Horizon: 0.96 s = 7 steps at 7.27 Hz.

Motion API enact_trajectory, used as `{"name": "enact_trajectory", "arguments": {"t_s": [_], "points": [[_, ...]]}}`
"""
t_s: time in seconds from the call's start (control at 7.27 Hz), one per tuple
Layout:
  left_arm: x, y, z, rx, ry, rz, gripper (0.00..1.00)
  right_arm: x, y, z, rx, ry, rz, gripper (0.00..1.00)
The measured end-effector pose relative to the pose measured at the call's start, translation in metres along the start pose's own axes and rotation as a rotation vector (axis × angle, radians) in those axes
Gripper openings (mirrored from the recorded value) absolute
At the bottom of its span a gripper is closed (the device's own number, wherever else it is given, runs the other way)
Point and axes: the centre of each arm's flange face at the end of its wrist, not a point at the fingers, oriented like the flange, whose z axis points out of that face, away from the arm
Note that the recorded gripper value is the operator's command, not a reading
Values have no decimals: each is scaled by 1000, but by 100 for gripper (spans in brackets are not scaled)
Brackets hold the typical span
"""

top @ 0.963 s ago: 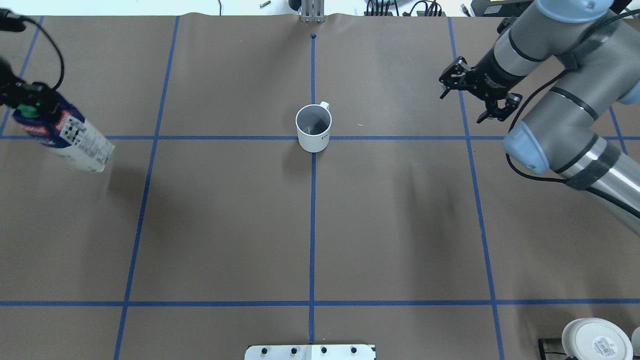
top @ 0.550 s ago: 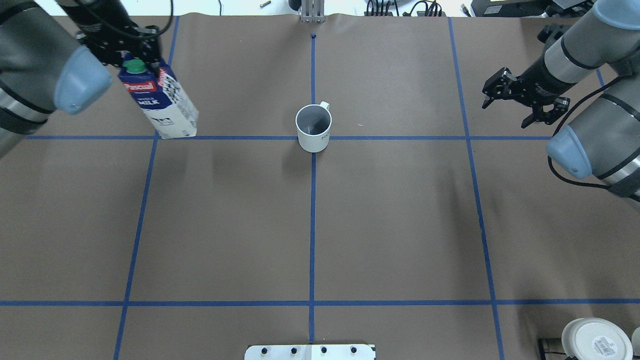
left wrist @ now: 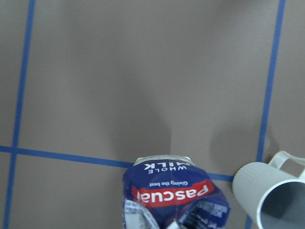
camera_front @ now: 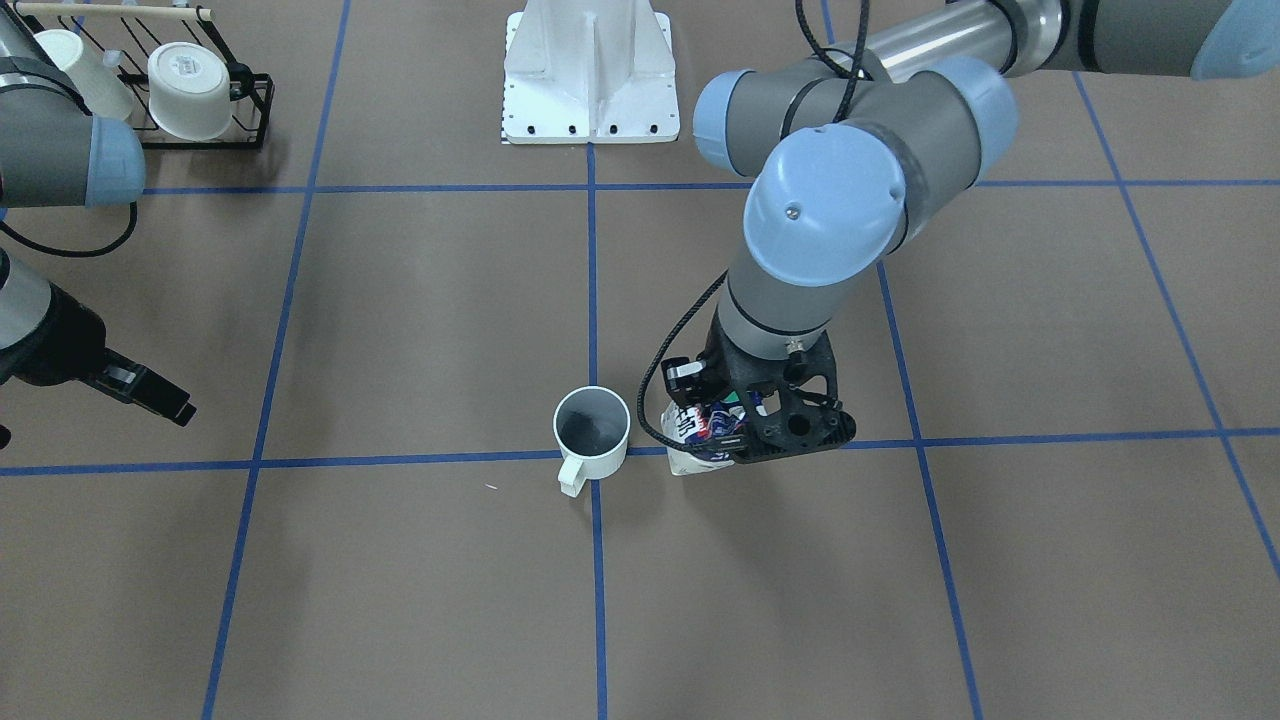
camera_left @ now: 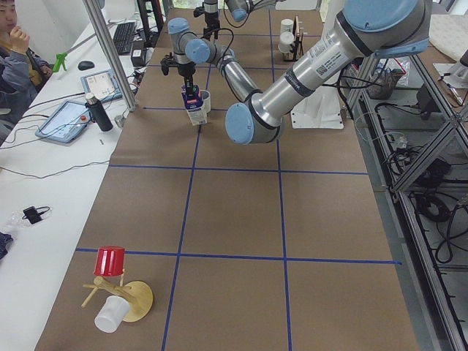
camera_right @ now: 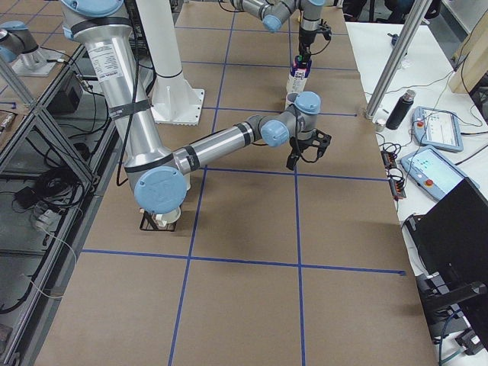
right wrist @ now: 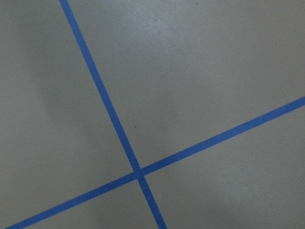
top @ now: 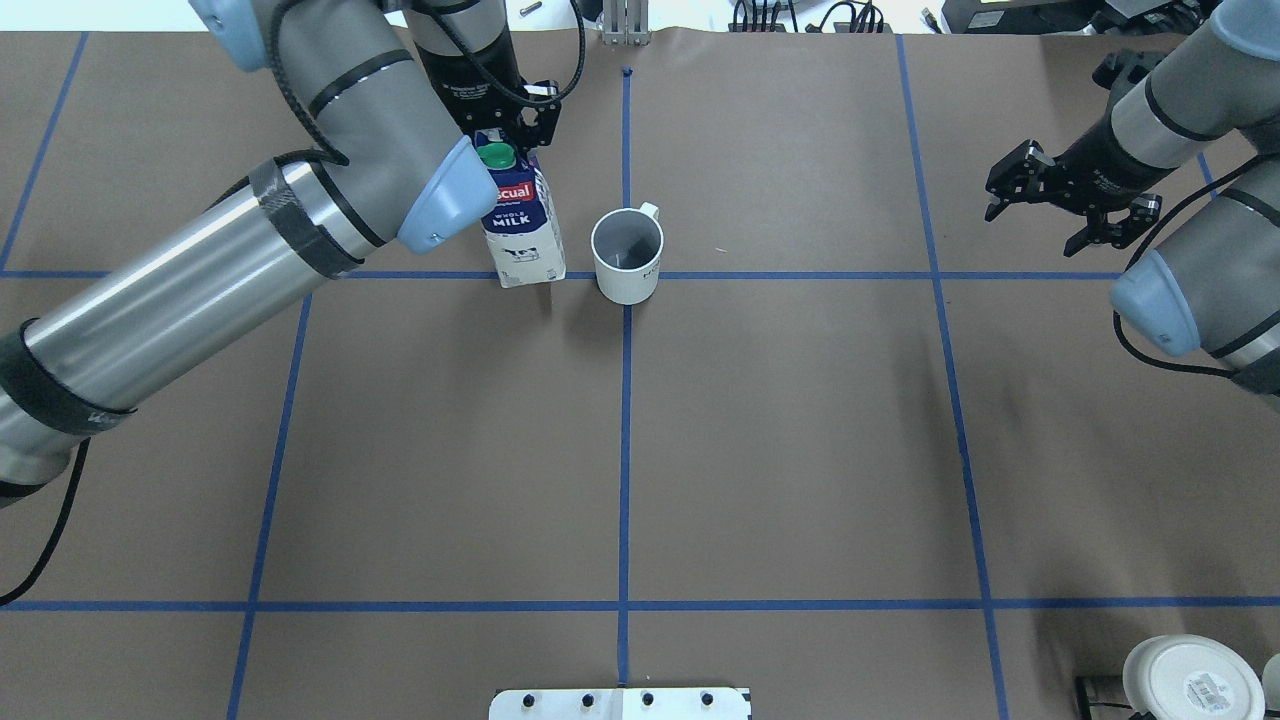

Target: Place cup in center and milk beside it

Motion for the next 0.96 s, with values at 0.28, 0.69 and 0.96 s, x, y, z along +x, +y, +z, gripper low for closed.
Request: {"name": "enact_trajectory", "arguments": {"t_s": [0.28, 0.69, 0.96], "points": [[11, 5, 11, 3, 19, -8, 98, 0, 0, 0, 1, 0, -1, 100], [-34, 8, -14, 43, 51, -5, 98, -2, -1, 2, 1, 3, -2, 100], [-136, 21, -48, 74, 100, 32, 98, -5, -2, 4, 2, 5, -8, 100]]}}
